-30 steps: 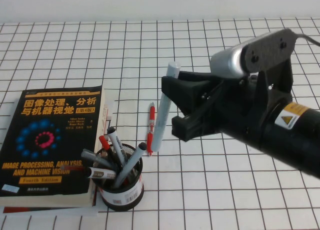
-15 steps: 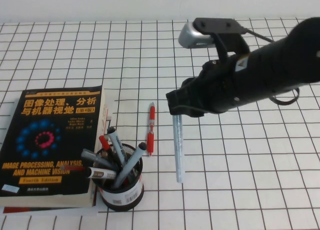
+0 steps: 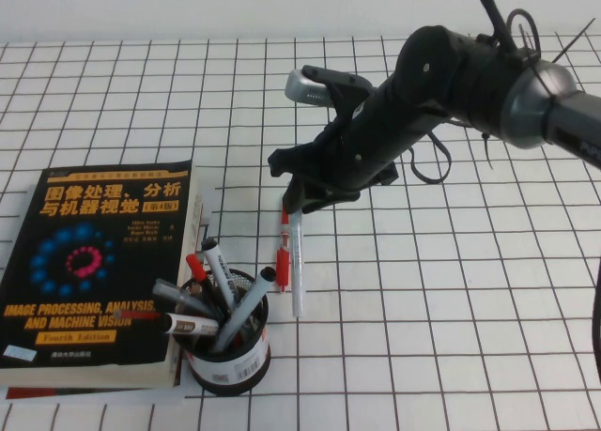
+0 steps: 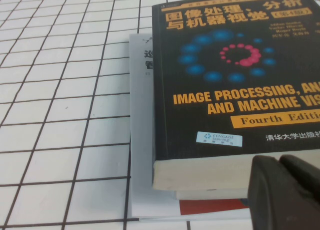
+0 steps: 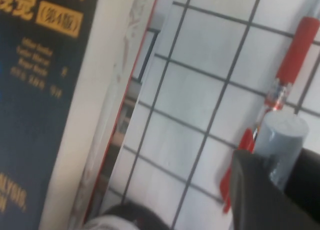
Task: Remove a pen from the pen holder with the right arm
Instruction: 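Take a marker out of the pen holder and lay it on the table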
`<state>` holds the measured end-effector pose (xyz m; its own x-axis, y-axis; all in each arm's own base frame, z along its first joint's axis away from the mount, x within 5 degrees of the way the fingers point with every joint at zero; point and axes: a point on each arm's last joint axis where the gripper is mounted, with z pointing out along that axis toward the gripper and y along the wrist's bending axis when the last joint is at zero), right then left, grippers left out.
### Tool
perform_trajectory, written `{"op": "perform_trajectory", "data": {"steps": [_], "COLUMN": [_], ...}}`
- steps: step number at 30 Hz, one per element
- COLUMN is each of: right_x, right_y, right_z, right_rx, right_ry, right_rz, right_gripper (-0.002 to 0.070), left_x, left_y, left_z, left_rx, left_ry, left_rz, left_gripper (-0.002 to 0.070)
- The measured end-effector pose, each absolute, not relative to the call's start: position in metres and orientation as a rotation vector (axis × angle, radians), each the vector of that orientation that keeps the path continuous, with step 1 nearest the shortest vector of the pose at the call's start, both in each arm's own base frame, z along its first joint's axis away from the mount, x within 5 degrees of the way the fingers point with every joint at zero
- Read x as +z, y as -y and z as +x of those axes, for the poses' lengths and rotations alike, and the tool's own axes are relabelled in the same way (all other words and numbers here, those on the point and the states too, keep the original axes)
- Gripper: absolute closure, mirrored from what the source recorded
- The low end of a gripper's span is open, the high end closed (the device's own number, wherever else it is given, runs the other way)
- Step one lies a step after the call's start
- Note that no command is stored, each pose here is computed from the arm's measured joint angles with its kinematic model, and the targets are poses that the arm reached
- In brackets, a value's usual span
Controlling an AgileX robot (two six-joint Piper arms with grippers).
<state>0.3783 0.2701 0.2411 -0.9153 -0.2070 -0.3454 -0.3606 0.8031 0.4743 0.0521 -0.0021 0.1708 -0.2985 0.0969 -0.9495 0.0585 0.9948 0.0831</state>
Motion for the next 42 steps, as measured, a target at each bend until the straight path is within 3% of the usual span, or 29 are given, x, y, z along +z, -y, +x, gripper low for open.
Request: {"op": "perform_trajectory", "data": {"steps": [9,21,24,29,33,37,42], "right_x": [0.211,0.193,0.192,0.192,0.192,0.205,0.256], "right_y": [-0.276,-0.275,-0.274,-0.274,-0.274,-0.272,-0.270], "right_z": [0.418,0.429,0.431,0.432,0.432,0.428,0.394], "right_rx": [0.851,0.854,0.852,0.851,0.851,0.817,0.725], "right_ry": [-2.729,-2.739,-2.733,-2.720,-2.718,-2.707,-2.624], "right_rz": [-0.366,-0.315,-0.307,-0.299,-0.298,-0.340,-0.463], "right_gripper": [0.0556,0.0556,0.0518,0.0390,0.0360,0.0374,0.0507], "left_x": [0.171,0.171,0.171,0.171,0.171,0.171,0.171], "left_y": [0.002,0.002,0.002,0.002,0.002,0.002,0.002], "left_z": [0.052,0.052,0.052,0.052,0.052,0.052,0.052], "left_rx": [0.038,0.038,0.038,0.038,0.038,0.038,0.038], "left_ry": [-1.875,-1.875,-1.875,-1.875,-1.875,-1.875,-1.875], "left_rz": [0.112,0.112,0.112,0.112,0.112,0.112,0.112], "left_gripper": [0.0679,0.0679,0.0679,0.0679,0.0679,0.0679,0.0679]}}
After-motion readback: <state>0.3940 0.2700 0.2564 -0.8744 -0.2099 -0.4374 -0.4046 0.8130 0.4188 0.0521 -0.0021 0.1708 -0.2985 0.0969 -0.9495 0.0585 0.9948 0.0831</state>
